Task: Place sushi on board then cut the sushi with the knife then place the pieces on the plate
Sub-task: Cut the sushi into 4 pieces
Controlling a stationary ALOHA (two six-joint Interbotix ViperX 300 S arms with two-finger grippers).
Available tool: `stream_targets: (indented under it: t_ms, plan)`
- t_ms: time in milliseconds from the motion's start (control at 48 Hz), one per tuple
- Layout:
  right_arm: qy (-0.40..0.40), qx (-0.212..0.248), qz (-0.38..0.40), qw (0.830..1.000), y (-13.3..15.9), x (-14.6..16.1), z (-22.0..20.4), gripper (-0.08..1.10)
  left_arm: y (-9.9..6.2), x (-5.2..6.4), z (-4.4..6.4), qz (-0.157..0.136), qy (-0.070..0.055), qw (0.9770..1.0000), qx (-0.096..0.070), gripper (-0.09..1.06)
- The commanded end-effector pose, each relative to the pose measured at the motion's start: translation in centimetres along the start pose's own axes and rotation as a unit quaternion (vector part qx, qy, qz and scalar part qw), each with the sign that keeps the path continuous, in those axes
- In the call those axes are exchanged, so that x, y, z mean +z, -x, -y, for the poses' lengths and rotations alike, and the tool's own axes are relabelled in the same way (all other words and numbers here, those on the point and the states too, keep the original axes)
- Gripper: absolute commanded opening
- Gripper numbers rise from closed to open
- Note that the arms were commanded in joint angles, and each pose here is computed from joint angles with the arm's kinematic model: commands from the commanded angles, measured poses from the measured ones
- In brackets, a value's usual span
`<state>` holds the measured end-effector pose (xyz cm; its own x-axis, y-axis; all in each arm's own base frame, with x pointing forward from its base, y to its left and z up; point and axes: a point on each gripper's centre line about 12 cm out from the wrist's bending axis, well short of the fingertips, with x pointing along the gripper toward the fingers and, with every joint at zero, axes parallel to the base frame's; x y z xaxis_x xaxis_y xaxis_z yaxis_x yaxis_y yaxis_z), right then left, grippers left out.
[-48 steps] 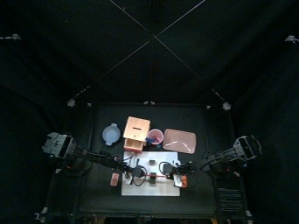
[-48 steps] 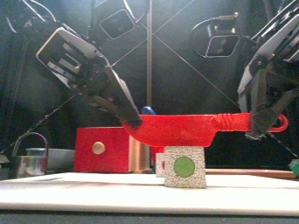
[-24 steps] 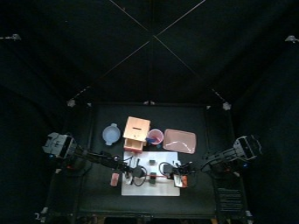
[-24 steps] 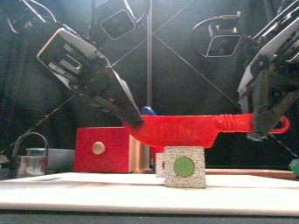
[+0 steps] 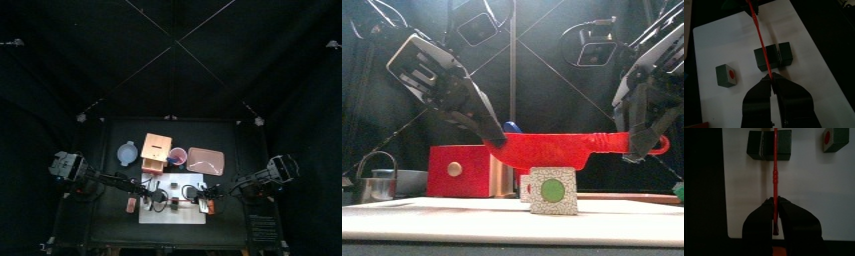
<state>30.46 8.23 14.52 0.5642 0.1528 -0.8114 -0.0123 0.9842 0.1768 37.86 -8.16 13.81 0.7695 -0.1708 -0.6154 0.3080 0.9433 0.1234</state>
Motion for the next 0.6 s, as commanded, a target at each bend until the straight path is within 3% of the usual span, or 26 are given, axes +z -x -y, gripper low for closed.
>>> stream_targets:
  t_ms: [21, 375, 604]
  plan:
    - [0.0, 0.004, 0.011, 1.0, 0.4, 0.5, -0.2, 0.45, -0.1, 0.8, -0.1, 0.011, -0.004, 0.9999, 0.001, 0.38]
    - [0.002, -0.007, -0.008, 1.0, -1.5, -0.3, 0.5, 0.45, -2.0, -1.5, 0.3, -0.027, -0.001, 0.9996, -0.005, 0.38]
    - [0.01, -0.025, -0.015, 1.0, -2.7, -0.3, 1.9, 0.45, -2.3, -2.1, -0.1, -0.035, 0.002, 0.9994, -0.002, 0.38]
